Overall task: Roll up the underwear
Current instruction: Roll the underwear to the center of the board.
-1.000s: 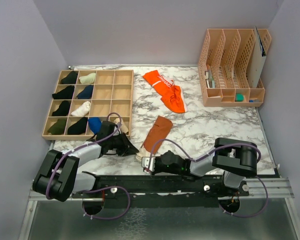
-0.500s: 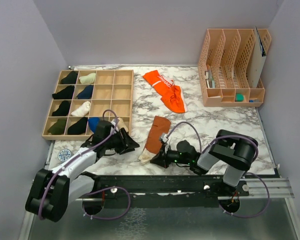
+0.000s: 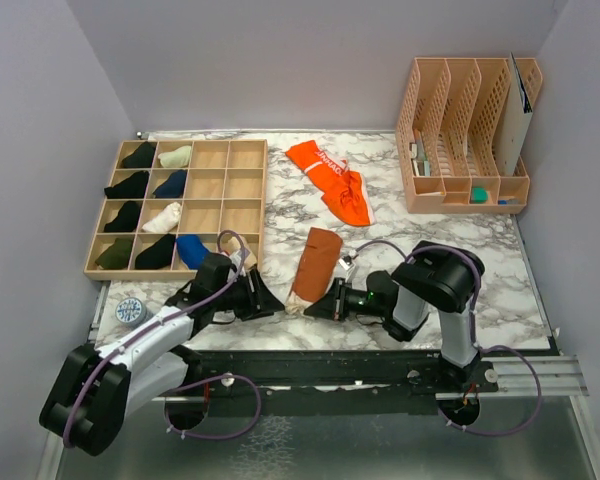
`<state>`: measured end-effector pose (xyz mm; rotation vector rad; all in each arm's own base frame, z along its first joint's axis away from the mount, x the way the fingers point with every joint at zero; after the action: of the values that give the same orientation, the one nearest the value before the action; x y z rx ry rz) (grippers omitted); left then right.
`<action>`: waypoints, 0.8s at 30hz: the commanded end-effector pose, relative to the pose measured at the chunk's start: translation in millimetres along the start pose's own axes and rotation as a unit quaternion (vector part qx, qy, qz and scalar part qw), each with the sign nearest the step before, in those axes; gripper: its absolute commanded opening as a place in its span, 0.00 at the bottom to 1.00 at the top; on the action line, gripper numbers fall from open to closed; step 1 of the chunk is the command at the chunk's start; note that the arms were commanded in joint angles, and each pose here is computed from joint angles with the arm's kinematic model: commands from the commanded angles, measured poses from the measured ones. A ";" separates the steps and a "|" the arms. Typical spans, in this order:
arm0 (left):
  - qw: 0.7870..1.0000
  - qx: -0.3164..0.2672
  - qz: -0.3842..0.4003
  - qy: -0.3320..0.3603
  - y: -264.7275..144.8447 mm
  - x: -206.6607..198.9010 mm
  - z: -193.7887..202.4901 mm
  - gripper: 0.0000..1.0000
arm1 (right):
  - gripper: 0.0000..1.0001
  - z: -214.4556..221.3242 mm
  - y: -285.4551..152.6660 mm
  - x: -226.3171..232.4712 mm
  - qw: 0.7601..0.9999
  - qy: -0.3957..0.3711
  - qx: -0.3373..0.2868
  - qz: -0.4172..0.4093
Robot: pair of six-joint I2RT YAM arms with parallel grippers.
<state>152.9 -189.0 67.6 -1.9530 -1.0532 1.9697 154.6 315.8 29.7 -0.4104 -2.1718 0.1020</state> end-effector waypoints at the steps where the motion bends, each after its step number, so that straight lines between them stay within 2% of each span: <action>1: 1.000 -0.023 -0.003 0.020 1.6 6.7 1.7 0.52 | 0.01 4.6 -7.3 -16.9 0.990 0.130 0.008 0.047; 9: 0.996 -0.046 0.051 0.063 3.6 -0.4 4.4 0.60 | 0.03 15.5 -10.5 -35.4 0.968 0.228 0.043 0.096; 14: 0.990 -0.042 0.053 0.121 11.7 -0.8 9.3 0.61 | 0.04 17.5 -6.8 -35.1 0.964 0.239 0.062 0.097; 24: 0.983 -0.036 0.025 0.177 29.6 3.4 -1.3 0.63 | 0.05 17.6 -4.4 -35.1 0.963 0.241 0.072 0.092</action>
<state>149.5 -205.8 51.0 -2.2201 -0.9736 1.6641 169.5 310.7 26.4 -0.4288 -1.7258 0.1067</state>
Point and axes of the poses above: each gripper's point midway between its finger pads, its own y axis out along the fingers, its own x axis along the line the jaws close on, z = x × y, the point moved 2 cm from there along -y, back along the fingers, and after that the axes turned 8 degrees about -y, right-handed, at the moved point
